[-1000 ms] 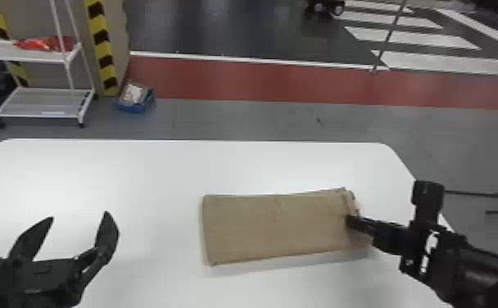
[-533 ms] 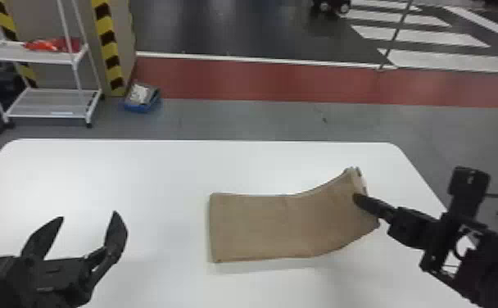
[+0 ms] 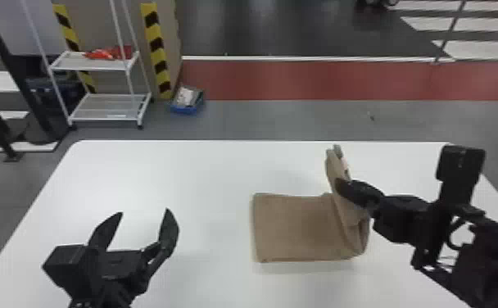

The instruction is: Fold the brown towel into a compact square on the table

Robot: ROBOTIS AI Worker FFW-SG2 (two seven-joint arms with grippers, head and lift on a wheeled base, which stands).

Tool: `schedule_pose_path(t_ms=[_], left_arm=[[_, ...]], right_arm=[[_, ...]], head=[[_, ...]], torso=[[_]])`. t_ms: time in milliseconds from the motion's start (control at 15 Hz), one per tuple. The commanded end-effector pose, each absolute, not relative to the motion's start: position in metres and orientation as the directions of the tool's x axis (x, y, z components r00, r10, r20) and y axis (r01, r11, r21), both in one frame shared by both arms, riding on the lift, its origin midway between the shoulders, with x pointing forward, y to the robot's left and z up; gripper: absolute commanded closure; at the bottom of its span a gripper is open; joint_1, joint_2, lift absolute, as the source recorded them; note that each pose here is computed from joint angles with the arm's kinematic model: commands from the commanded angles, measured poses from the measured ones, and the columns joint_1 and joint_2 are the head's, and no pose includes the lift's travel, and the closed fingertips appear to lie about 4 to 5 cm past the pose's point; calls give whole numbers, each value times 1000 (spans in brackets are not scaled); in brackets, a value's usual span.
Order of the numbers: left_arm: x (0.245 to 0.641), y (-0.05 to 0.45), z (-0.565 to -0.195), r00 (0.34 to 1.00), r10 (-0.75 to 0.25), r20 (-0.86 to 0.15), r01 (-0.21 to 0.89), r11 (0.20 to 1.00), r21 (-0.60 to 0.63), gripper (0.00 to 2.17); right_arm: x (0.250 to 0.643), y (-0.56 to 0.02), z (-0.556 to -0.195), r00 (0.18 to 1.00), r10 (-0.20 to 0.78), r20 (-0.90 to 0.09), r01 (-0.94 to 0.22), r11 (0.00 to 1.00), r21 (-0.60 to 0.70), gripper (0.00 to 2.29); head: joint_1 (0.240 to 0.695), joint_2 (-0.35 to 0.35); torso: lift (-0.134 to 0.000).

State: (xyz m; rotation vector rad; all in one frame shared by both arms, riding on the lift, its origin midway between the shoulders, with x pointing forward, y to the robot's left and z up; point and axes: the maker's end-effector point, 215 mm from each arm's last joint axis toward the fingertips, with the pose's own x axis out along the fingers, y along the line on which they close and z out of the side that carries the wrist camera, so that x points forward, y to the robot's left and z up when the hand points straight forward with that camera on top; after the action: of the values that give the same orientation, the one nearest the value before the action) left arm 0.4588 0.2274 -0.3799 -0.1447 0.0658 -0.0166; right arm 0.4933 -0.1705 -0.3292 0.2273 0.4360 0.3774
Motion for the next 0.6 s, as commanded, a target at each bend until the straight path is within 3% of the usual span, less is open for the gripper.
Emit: schedule_pose_path(t_ms=[0,133,200,333,533], left_arm=[[458,228,-382,997,-22,-68,12,990,-143,43],[457,229,-385,997,-21,-72,11,990,-142,43],[458,230,-386,997,-20,-74,9,990,-141,46],[458,230,-388,997,-22,-77,11,990,-142,46],[460,228,-389,997,-26,-77,15,989,-144,46]], right_arm=[[494,-118,-345,817,431,-384,-368,901,229,1862],[491,-93,-367,789,447,-421,-393,895,212,1845],[487,-83,-376,774,456,-439,-406,890,208,1605],[479,-68,-388,746,486,-455,-434,873,222,83],[478,-55,-371,740,559,-375,-486,829,276,22]], head=[[695,59],[695,98],[695,117],[695,150],[695,193]], torso=[[-114],[-114],[-114],[-114],[-114]])
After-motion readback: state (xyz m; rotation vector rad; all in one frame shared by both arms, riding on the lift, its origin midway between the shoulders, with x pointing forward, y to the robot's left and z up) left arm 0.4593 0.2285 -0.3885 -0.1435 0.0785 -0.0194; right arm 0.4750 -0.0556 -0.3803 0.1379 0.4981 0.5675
